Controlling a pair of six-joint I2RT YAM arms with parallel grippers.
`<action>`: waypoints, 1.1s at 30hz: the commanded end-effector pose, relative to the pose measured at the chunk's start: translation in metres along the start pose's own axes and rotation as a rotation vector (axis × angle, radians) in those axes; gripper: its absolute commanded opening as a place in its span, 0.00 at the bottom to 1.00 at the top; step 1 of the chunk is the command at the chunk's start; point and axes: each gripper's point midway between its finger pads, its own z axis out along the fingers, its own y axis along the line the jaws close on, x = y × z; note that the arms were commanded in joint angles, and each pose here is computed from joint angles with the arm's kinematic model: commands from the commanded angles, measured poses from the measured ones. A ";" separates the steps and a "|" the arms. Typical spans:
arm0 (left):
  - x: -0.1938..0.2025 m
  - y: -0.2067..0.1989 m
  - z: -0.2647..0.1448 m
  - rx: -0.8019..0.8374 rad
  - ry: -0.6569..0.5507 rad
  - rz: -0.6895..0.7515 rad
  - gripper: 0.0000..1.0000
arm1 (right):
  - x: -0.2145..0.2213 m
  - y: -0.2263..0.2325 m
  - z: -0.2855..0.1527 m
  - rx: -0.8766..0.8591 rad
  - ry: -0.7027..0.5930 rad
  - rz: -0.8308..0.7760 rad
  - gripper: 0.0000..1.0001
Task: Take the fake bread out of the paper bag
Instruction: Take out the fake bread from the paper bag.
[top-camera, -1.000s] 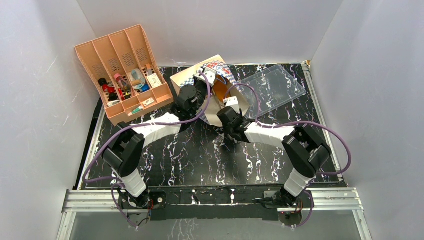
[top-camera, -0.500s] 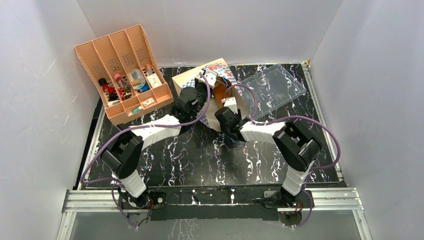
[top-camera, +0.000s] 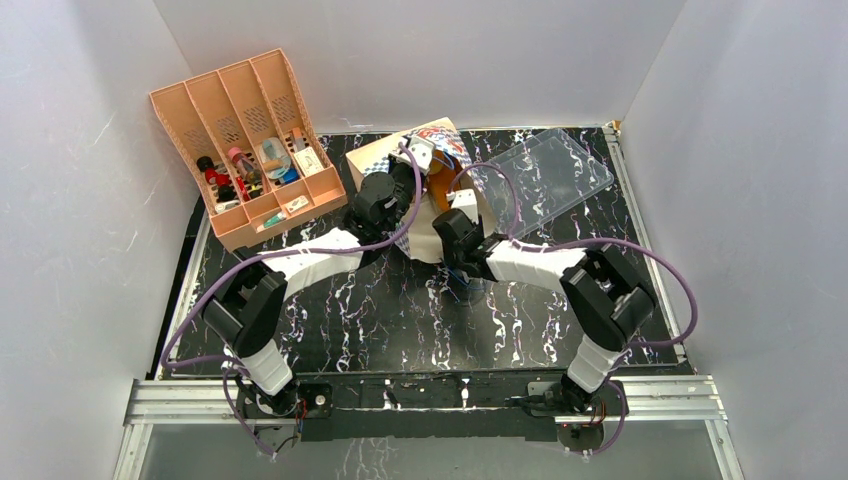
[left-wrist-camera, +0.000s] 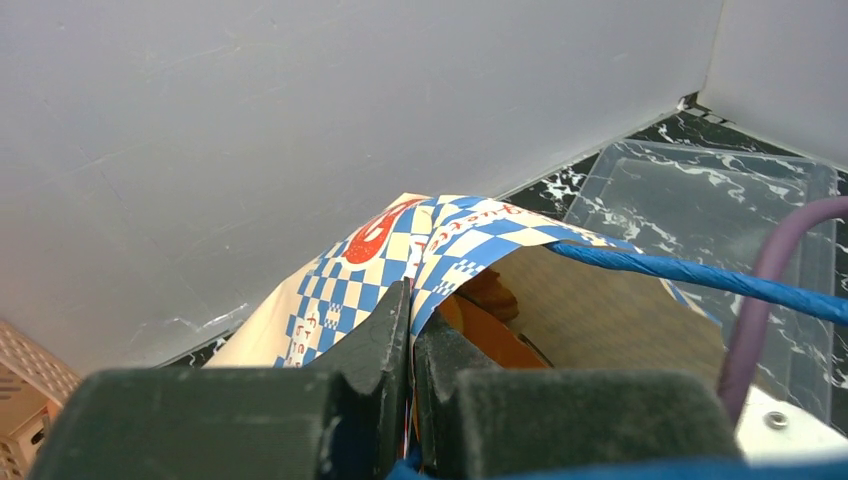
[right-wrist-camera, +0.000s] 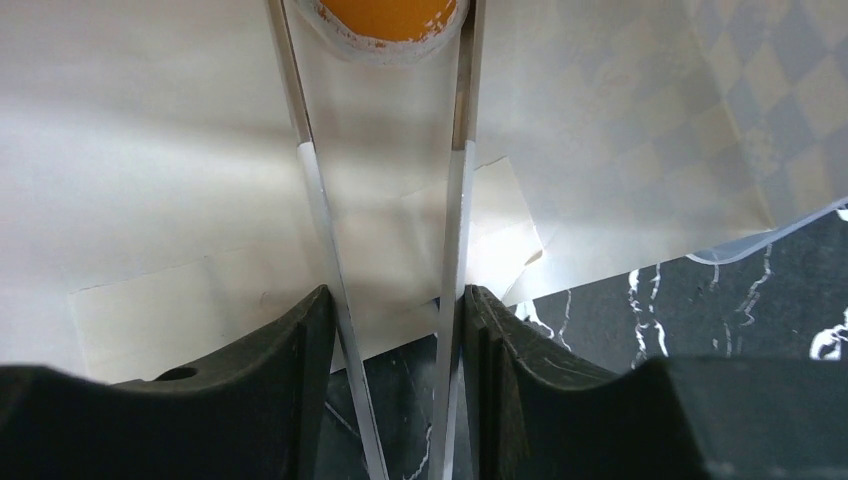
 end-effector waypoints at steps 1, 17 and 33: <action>-0.052 0.015 0.010 -0.072 -0.117 -0.036 0.00 | -0.070 0.000 -0.033 -0.025 -0.130 0.106 0.03; -0.056 0.013 0.018 -0.106 -0.101 -0.009 0.00 | -0.100 -0.007 -0.072 -0.041 -0.135 0.111 0.00; -0.043 0.019 0.035 -0.169 -0.052 0.047 0.00 | -0.084 -0.008 -0.116 -0.108 -0.117 0.131 0.00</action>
